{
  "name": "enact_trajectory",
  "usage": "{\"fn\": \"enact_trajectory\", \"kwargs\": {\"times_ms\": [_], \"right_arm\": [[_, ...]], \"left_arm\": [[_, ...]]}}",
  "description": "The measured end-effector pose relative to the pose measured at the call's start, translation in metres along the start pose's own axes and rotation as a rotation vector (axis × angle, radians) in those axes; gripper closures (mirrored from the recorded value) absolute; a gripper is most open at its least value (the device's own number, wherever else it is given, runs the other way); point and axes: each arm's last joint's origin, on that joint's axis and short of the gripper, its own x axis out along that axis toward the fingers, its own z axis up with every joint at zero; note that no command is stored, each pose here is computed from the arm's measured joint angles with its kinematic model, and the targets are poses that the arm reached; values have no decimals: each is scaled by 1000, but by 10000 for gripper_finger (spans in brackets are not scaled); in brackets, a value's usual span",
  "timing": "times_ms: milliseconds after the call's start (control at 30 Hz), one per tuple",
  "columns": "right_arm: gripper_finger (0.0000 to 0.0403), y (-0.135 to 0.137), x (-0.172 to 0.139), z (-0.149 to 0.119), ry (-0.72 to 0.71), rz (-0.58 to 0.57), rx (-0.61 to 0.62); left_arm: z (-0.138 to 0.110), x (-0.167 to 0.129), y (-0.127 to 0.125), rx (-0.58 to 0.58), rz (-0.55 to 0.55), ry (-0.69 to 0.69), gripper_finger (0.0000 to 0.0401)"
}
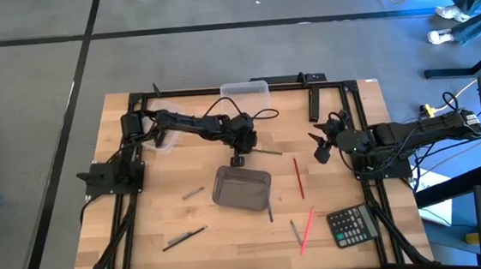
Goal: Sort crayons/erasers/pens/pencils in bins
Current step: Put the green pencil into the right transparent bin
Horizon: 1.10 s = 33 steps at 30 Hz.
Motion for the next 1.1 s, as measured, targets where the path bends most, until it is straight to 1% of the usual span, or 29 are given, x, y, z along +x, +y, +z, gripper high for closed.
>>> {"fn": "enact_trajectory", "kwargs": {"times_ms": [200, 333, 400, 600, 733, 867, 967, 1100], "right_arm": [[232, 0, 0, 0, 0, 1, 0], [232, 0, 0, 0, 0, 1, 0], [232, 0, 0, 0, 1, 1, 0], [232, 0, 0, 0, 1, 1, -2], [232, 0, 0, 0, 1, 0, -3], [232, 0, 0, 0, 2, 0, -5], [232, 0, 0, 0, 2, 0, -5], [232, 0, 0, 0, 2, 0, -5]], "left_arm": [[4, -2, 1, -19, 14, -12, 390], [13, -7, 4, -42, 37, -6, 387], [22, -13, 9, -46, 54, -7, 388], [50, -39, 17, -40, 125, 62, 393], [70, -63, 24, 39, 183, 114, 389], [86, -88, 35, 102, 294, 158, 388], [92, -108, 49, 107, 368, 190, 391], [94, -130, 67, 77, 409, 211, 390]]}}
